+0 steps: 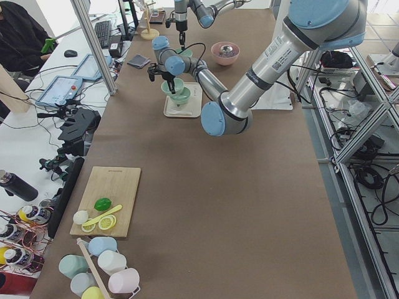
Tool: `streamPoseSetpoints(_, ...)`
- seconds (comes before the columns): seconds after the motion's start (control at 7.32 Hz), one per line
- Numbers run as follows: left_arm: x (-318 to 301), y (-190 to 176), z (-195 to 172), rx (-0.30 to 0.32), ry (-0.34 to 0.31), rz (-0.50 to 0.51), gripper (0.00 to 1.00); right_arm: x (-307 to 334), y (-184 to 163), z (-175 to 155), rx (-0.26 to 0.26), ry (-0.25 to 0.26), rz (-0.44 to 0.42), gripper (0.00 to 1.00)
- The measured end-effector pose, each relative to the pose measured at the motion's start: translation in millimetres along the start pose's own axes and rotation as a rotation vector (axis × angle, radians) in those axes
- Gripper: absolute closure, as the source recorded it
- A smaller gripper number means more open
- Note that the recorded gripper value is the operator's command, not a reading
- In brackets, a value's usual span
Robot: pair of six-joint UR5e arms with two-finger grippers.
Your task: Stack green bowls together
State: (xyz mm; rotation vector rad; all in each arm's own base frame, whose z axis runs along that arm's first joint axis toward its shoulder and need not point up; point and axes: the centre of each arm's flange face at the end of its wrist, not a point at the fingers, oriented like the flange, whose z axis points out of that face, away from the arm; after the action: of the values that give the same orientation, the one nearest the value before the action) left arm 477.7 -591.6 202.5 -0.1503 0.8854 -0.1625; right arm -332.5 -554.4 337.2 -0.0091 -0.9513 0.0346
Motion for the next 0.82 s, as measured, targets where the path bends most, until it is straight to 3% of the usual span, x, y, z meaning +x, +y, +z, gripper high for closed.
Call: streamPoseSetpoints(0.82, -10, 13, 18, -0.011, 0.007, 0.015, 1.00, -3, 2, 3, -0.002, 0.000, -0.005, 1.00)
